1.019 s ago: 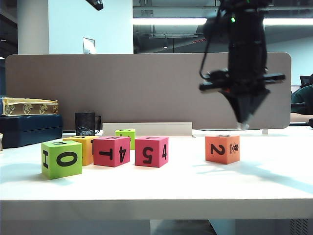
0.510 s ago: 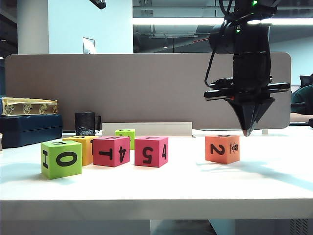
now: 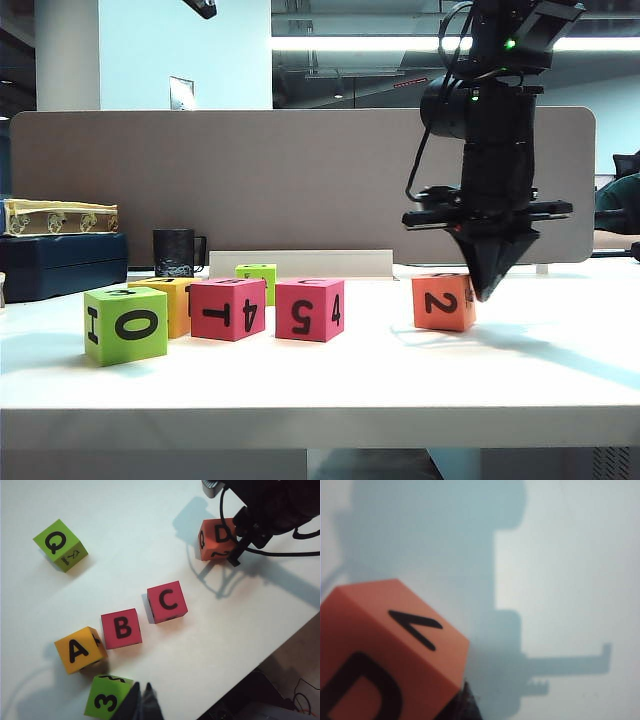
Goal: Select the appropriate blocks from the scattered letter blocks on the table and arrange them in a row to spell out "ABCD".
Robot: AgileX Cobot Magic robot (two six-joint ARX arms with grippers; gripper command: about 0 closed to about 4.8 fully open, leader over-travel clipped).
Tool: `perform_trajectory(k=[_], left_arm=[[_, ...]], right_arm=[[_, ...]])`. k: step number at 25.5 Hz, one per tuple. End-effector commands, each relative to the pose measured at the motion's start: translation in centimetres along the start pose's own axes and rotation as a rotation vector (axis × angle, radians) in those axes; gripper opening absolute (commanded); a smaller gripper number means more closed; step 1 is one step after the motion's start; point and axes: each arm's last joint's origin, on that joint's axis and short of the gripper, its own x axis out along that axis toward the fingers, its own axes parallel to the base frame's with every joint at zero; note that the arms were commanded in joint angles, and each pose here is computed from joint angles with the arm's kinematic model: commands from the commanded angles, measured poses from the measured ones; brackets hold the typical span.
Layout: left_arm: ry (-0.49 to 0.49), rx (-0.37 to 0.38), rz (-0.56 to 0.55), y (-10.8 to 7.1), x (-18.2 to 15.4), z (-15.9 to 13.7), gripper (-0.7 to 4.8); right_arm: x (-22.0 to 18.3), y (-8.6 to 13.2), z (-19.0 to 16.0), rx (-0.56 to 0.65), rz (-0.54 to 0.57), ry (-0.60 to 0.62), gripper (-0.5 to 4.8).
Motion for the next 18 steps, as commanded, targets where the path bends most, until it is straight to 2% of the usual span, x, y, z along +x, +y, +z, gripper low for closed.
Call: perform_trajectory(k=[1, 14, 18], left_arm=[[-0.029, 0.010, 0.022, 0.1, -0.2, 0.3, -0.06], [-0.048, 0.012, 0.027, 0.1, -0.2, 0.4, -0.06], [-0.048, 0.013, 0.027, 0.1, -0.2, 0.4, -0.06]], right_arm=[[-0.2, 0.1, 0.7, 0.011, 0.013, -0.070, -0.01], [-0.3, 0.0, 1.7, 0.027, 0.026, -0.173, -0.01], [-0.4, -0.3, 2.0, 0.029, -0.006, -0.202, -0.01]])
